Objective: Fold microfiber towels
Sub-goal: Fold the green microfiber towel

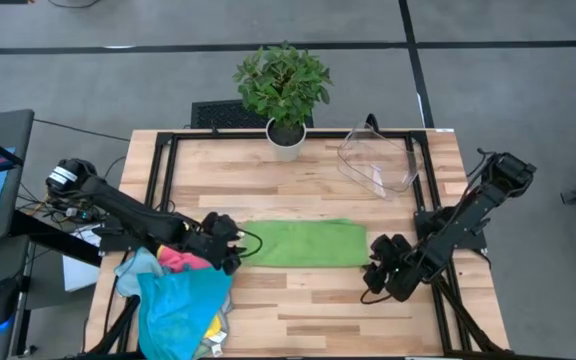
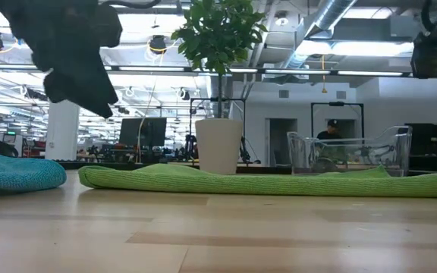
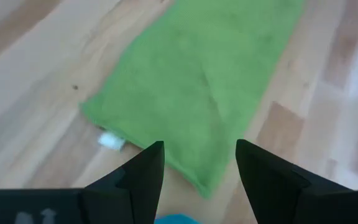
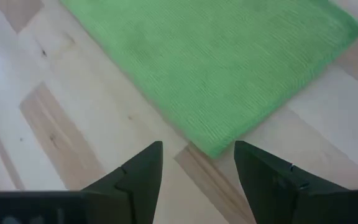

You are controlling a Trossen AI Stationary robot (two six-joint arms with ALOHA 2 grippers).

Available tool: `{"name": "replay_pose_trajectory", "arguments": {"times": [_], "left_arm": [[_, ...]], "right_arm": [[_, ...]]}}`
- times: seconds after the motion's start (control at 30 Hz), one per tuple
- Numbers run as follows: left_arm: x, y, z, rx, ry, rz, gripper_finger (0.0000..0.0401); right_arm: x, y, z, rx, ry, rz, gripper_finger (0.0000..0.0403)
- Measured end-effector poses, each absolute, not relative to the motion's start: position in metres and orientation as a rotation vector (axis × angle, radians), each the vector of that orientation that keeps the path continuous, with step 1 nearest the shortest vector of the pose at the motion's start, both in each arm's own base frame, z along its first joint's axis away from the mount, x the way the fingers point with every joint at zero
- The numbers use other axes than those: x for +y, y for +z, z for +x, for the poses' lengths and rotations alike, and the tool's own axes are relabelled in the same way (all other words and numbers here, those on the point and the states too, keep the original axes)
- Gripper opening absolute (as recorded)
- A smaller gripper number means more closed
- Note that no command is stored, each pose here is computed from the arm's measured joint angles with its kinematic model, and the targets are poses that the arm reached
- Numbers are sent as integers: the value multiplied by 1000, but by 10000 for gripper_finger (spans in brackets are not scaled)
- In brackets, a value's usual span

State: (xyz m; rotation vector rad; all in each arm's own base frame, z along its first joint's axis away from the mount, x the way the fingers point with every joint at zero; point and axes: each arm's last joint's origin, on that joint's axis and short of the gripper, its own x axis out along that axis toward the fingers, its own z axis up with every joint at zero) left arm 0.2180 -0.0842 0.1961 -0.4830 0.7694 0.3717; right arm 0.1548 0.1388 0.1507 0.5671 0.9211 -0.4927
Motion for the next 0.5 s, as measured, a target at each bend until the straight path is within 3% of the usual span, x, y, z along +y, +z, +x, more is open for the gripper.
{"name": "replay_pose_trajectory", "arguments": {"times": [0.33, 0.5], "left_arm": [[-104, 161, 223, 880, 449, -582, 192], [-108, 154, 227, 842, 509, -628, 192]], "right_arm": [[138, 141, 152, 906, -519, 625, 226], [140, 139, 154, 889, -504, 652, 226]]}}
